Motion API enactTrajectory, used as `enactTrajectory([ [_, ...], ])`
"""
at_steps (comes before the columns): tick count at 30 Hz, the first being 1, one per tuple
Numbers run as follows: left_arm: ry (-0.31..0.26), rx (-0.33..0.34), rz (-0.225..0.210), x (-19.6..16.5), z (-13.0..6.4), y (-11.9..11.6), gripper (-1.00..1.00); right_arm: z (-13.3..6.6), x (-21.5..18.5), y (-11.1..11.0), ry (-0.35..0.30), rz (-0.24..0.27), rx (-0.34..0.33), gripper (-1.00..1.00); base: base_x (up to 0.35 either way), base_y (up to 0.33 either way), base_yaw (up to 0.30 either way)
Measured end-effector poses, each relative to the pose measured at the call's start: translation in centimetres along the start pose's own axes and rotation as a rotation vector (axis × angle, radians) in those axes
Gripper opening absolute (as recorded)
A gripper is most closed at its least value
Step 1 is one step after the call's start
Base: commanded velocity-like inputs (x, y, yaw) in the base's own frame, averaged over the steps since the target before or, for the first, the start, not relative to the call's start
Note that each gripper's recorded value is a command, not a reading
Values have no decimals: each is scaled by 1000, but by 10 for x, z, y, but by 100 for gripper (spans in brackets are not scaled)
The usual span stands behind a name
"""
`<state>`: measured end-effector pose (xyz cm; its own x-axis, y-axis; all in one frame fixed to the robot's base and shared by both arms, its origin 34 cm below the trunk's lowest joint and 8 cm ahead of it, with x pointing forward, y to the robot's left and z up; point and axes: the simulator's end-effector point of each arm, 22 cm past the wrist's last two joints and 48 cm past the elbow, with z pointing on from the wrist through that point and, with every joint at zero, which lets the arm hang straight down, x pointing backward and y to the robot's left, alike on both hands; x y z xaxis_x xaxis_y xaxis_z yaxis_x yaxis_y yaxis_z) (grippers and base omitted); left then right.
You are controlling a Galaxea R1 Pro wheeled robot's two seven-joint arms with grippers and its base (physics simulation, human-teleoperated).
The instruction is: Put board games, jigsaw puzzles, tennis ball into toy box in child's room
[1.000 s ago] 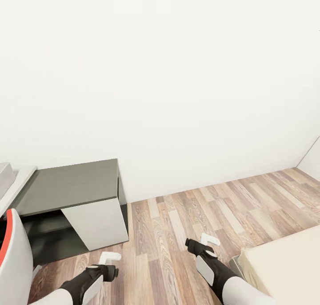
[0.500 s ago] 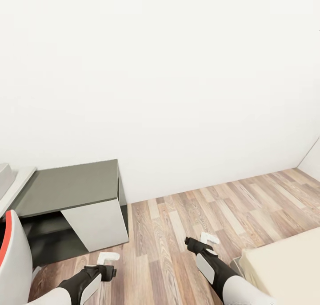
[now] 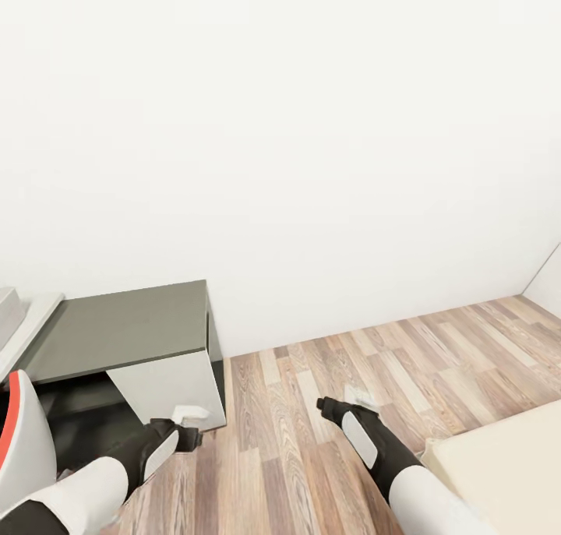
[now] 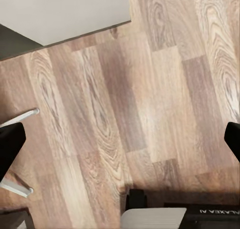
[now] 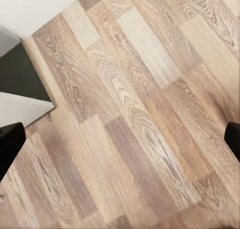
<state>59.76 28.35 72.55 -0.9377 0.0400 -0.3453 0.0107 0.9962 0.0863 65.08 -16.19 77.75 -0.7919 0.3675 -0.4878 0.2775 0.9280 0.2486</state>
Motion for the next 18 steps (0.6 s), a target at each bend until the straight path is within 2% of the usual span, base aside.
enactTrajectory([
  [5,1,-1,-45,-19,-5,9,100,-8,-22,14,-44,-3,-33,100,0,0,0],
  [7,0,2,-78,-24,-6,12,100,-14,-37,22,-78,-4,-52,100,0,0,0],
  [11,1,8,-120,-28,-8,16,100,-22,-44,23,-105,-1,-69,100,0,0,0],
  [18,-1,9,-129,-30,-10,17,100,-26,-41,22,-115,3,-75,100,0,0,-6],
])
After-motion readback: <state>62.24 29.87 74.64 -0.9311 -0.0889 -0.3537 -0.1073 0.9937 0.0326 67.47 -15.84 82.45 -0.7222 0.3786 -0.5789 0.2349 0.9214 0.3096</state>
